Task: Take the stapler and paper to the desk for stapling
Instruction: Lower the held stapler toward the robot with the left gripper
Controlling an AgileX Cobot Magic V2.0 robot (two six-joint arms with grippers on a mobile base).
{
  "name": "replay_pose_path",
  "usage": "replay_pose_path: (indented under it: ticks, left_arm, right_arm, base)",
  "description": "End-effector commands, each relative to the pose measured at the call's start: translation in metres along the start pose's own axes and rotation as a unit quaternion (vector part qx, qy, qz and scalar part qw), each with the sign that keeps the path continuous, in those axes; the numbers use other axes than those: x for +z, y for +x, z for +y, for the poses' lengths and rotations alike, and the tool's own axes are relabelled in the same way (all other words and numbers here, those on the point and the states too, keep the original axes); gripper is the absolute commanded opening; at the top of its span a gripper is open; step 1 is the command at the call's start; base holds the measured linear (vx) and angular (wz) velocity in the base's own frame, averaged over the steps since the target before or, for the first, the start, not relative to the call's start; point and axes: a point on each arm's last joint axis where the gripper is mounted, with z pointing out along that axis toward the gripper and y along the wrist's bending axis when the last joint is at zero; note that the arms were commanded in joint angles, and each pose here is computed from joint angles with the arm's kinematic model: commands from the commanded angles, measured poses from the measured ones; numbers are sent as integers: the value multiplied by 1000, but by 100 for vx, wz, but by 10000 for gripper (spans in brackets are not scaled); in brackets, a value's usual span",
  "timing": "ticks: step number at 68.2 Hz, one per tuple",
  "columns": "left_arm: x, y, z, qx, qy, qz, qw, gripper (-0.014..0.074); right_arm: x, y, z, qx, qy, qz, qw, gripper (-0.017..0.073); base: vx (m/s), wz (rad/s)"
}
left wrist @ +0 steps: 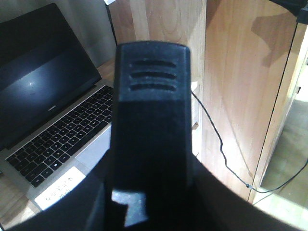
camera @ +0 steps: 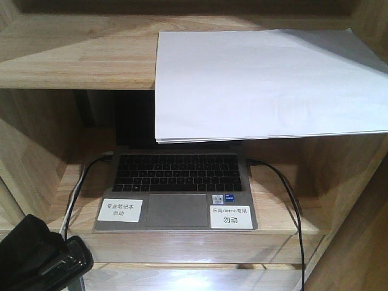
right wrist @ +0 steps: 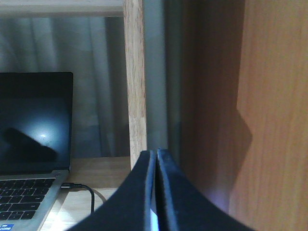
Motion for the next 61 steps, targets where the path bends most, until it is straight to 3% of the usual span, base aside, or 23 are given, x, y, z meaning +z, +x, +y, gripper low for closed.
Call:
replay_pose_path:
  ticks: [1, 36, 41, 45, 52, 61]
  left_arm:
    - [-4, -16, 4, -20, -22, -55, 998, -6]
    - [-4, -16, 4, -20, -21, -55, 998, -6]
    - [-4, -16, 4, -20, -21, -55, 998, -6]
    - [-4, -16, 4, -20, -21, -55, 998, -6]
    - [-4, -16, 4, -20, -21, -55, 998, -6]
    - [-4, -16, 4, -20, -21, -55, 998, -6]
  right_arm:
    - [-1, -6, 0, -8, 1, -40, 999, -10]
    - [-1, -7, 0, -5, 0, -44, 999, -10]
    - [-1, -9, 0, 38, -4, -60, 997, -10]
    - [-2, -13, 1, 100, -11, -79, 992, -10]
    - [-3, -19, 1, 242, -35, -111, 963, -10]
    - [-4, -21, 3, 361, -59, -112, 924, -10]
  base:
    - [0, 0]
    - [0, 0]
    - [0, 0]
    - [0, 0]
    - [0, 0]
    - [0, 0]
